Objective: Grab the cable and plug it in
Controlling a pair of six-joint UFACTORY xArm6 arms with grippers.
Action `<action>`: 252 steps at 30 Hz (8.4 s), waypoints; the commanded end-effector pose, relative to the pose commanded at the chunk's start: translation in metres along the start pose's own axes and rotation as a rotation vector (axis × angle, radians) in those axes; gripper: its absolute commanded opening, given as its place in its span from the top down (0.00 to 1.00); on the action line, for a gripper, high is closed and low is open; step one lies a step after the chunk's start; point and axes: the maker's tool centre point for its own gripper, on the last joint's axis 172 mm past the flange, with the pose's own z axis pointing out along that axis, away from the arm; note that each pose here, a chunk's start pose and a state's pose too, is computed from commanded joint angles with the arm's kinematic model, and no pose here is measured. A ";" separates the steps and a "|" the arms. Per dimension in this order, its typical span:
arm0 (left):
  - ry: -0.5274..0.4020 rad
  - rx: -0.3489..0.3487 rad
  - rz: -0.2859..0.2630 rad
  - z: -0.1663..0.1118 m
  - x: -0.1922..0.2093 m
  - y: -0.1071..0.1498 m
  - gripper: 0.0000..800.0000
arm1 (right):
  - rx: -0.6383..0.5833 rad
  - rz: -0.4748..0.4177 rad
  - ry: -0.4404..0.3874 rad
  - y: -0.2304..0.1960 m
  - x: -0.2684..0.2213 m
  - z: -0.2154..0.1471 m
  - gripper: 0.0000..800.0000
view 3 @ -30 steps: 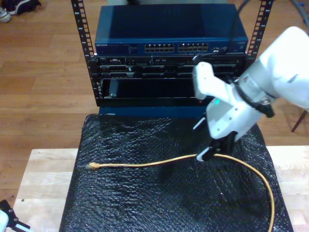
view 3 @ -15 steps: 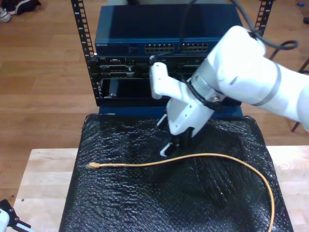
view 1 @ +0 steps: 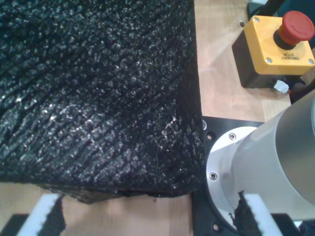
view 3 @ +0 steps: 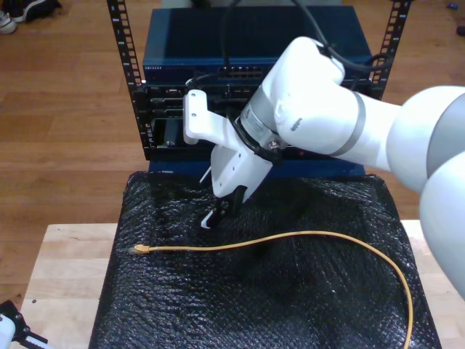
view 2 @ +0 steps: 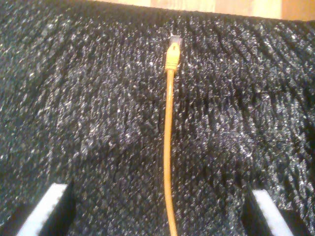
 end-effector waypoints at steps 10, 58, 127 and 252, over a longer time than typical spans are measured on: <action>-0.003 0.004 -0.002 0.000 -0.001 -0.002 0.00 | 0.008 -0.014 -0.055 0.000 0.034 0.046 0.01; -0.010 0.020 -0.064 0.001 -0.010 -0.009 0.00 | -0.118 0.101 -0.500 0.010 0.019 0.134 0.06; -0.009 0.019 -0.063 0.001 -0.010 -0.009 0.00 | -0.183 0.110 -0.570 0.011 0.018 0.146 0.67; 0.343 -0.047 0.076 0.053 0.272 -0.135 0.00 | 0.021 0.168 -0.067 -0.099 -0.063 -0.098 0.99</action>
